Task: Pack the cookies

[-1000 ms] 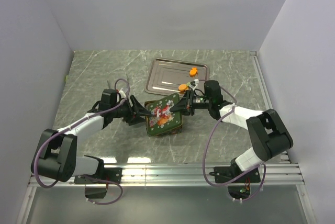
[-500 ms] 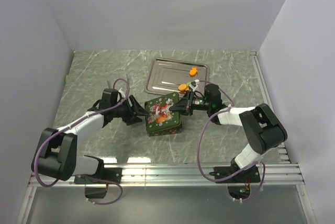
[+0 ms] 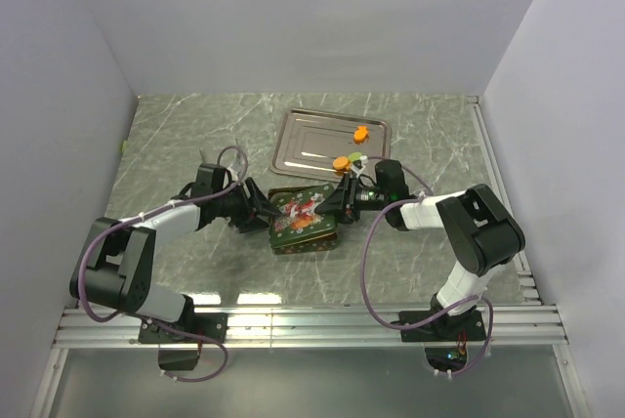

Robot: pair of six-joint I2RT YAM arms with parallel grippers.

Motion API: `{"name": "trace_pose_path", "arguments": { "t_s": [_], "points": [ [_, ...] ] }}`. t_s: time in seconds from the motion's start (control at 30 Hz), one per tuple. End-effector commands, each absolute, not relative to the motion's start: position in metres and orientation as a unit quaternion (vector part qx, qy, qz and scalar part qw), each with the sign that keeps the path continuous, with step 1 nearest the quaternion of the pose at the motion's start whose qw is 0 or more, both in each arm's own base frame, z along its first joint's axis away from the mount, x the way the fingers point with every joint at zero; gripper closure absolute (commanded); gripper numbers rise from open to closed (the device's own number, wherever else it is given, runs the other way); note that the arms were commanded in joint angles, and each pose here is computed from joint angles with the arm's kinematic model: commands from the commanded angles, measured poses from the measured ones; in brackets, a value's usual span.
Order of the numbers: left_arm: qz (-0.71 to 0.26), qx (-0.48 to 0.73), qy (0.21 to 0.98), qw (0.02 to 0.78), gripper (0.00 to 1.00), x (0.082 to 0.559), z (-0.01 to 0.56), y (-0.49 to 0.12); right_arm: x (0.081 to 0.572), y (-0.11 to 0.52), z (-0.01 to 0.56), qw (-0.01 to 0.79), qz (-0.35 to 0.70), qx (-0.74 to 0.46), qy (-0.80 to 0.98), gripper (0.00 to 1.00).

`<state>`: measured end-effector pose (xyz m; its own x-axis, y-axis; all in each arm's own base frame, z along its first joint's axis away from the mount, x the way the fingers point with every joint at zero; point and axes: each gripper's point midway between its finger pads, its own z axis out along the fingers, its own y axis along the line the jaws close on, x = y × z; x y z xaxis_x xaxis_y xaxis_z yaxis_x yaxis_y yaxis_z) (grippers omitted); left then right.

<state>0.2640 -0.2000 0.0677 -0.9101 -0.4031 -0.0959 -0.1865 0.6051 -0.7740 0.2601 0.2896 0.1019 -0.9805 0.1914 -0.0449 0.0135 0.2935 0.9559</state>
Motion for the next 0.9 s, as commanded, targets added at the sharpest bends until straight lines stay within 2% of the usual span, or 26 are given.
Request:
{"name": "trace_pose_path", "arguments": {
  "t_s": [0.0,0.27,0.87],
  "points": [
    [-0.434,-0.135,0.877,0.158,0.35,0.280,0.085,-0.207,0.268,0.291,0.099,0.097,0.577,0.038,0.810,0.50],
    [-0.433,-0.135,0.878,0.155,0.36,0.281,0.083,-0.208,0.268,0.280,0.079,0.082,0.501,0.030,0.861,0.37],
    [-0.443,-0.140,0.870,0.165,0.37,0.288,0.081,-0.210,0.254,0.242,0.073,0.037,0.350,-0.007,0.936,0.37]
  ]
}}
